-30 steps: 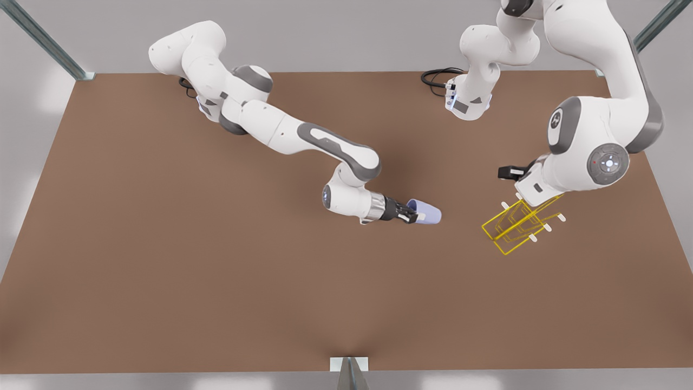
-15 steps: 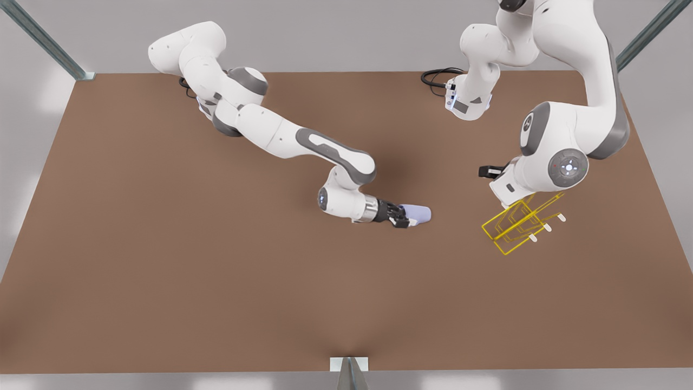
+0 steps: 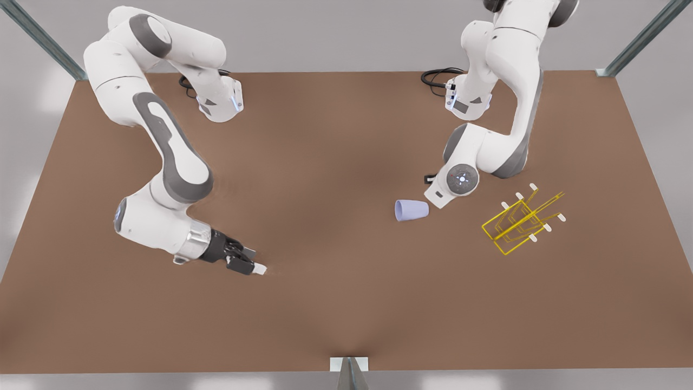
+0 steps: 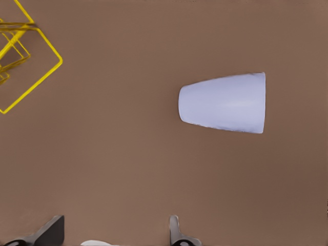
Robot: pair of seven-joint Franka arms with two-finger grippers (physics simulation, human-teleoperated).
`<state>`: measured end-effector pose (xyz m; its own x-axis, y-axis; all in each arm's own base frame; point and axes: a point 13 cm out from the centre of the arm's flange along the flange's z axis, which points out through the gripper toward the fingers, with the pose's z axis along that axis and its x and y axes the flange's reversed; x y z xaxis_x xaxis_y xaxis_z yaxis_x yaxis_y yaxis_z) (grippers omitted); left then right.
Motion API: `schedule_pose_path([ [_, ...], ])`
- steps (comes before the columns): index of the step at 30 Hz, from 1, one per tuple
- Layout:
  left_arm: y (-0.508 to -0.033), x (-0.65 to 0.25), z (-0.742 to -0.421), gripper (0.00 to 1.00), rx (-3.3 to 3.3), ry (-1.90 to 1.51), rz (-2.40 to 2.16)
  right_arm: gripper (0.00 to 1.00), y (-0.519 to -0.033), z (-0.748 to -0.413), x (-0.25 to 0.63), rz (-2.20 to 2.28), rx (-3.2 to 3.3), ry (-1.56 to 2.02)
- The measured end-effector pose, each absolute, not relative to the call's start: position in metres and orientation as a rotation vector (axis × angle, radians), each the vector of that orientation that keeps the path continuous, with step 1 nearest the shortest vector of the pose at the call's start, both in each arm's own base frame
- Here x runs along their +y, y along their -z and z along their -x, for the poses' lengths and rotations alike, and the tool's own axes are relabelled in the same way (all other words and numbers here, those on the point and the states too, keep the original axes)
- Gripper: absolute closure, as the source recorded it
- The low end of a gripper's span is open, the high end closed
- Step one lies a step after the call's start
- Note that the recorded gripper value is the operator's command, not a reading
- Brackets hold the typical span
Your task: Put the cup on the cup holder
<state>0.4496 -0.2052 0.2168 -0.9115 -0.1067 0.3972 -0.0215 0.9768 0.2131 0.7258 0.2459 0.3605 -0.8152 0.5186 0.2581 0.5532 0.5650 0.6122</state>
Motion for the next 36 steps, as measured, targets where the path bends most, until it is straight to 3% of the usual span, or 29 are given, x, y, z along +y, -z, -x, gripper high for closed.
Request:
schedule_pose_path([
  [5,-0.181,-0.229,-0.484,0.0,-2.782,0.233,-0.774,0.0,-0.461,-0.642,0.075,0.781,-3.141,0.289],
  [8,-0.167,-0.24,-0.5,0.0,-2.716,0.163,-1.193,0.0,-0.455,-0.624,-0.003,0.773,-3.085,0.107],
  [12,-0.144,-0.247,-0.507,0.0,-2.516,0.076,-1.648,0.0,-0.446,-0.591,-0.018,0.634,-3.037,0.028],
  [14,-0.141,-0.25,-0.512,0.0,-2.412,0.035,-1.826,0.0,-0.441,-0.588,-0.015,0.558,-3.034,0.016],
  [24,-0.112,-0.253,-0.481,0.0,-1.996,0.079,-2.276,0.0,-0.438,-0.579,-0.01,0.312,-3.031,0.002],
  [36,-0.09,-0.257,-0.47,0.0,-1.885,0.143,-2.363,0.0,-0.436,-0.574,-0.014,0.177,-3.019,0.006],
])
